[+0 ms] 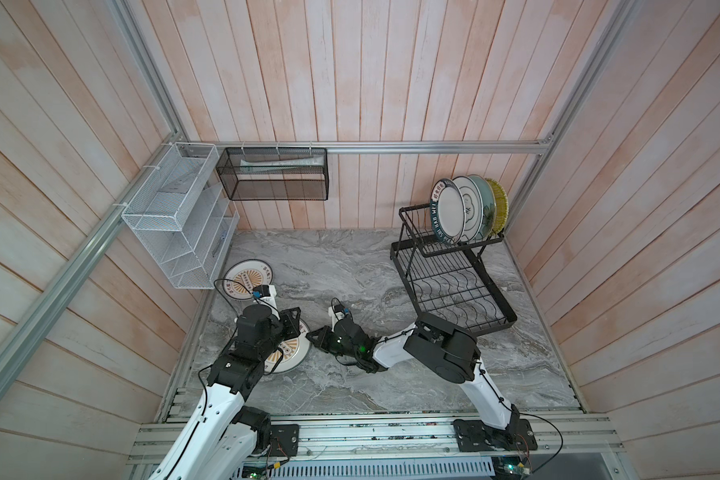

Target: Load the plates into the dish rack

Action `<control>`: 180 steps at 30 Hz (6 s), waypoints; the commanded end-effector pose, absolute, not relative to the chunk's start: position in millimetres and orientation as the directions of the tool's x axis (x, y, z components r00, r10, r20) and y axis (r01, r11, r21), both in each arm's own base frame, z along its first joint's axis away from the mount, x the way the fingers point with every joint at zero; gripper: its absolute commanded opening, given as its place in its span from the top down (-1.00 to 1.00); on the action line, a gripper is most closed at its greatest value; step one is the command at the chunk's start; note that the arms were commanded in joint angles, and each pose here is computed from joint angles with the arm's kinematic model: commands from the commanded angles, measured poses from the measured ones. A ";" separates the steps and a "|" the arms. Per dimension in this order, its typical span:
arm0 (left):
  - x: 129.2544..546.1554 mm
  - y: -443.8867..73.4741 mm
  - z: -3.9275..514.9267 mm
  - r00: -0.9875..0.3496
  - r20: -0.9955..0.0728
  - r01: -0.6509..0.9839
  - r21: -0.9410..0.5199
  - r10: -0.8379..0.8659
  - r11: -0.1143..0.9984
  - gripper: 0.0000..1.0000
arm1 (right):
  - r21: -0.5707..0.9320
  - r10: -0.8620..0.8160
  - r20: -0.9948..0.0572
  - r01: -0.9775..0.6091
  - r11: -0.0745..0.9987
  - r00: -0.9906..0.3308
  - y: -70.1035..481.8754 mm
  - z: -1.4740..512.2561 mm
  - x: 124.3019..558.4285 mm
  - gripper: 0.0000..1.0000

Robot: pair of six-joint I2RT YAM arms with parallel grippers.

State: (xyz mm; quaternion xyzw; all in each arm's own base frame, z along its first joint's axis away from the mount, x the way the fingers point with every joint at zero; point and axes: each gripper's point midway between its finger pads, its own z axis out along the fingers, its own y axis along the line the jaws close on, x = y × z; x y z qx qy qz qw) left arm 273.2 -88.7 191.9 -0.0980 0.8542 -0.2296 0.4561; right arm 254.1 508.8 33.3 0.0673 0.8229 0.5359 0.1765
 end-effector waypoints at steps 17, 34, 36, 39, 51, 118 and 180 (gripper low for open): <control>274.2 -91.8 199.2 -0.555 -0.742 0.062 -0.489 -0.377 0.870 0.41 | 0.792 0.561 -0.352 0.081 0.605 -0.749 350.5 14.0 306.9 0.84; 278.4 -100.0 181.6 -0.577 -0.710 0.066 -0.532 -0.403 0.844 0.40 | 0.759 0.554 -0.452 0.025 0.651 -0.699 329.2 43.6 309.5 0.72; 279.4 -100.5 177.4 -0.581 -0.699 0.054 -0.544 -0.417 0.837 0.40 | 0.757 0.547 -0.458 0.016 0.654 -0.701 330.6 46.2 309.8 0.65; 281.1 -101.4 169.3 -0.587 -0.674 0.030 -0.572 -0.448 0.820 0.37 | 0.760 0.546 -0.456 0.011 0.649 -0.703 331.0 48.1 309.7 0.60; 286.3 -98.4 148.0 -0.581 -0.620 -0.048 -0.620 -0.527 0.783 0.36 | 0.731 0.524 -0.498 -0.009 0.682 -0.691 315.0 63.1 306.3 0.41; 268.0 -105.3 124.1 -0.633 -0.582 -0.028 -0.641 -0.510 0.767 0.34 | 0.832 0.325 -0.340 -0.121 0.541 -0.883 359.3 38.8 299.6 -0.05; 294.0 -118.4 167.4 -0.655 -0.612 0.030 -0.608 -0.443 0.794 0.28 | 0.904 0.408 -0.292 -0.111 0.412 -0.865 340.4 80.4 299.8 0.98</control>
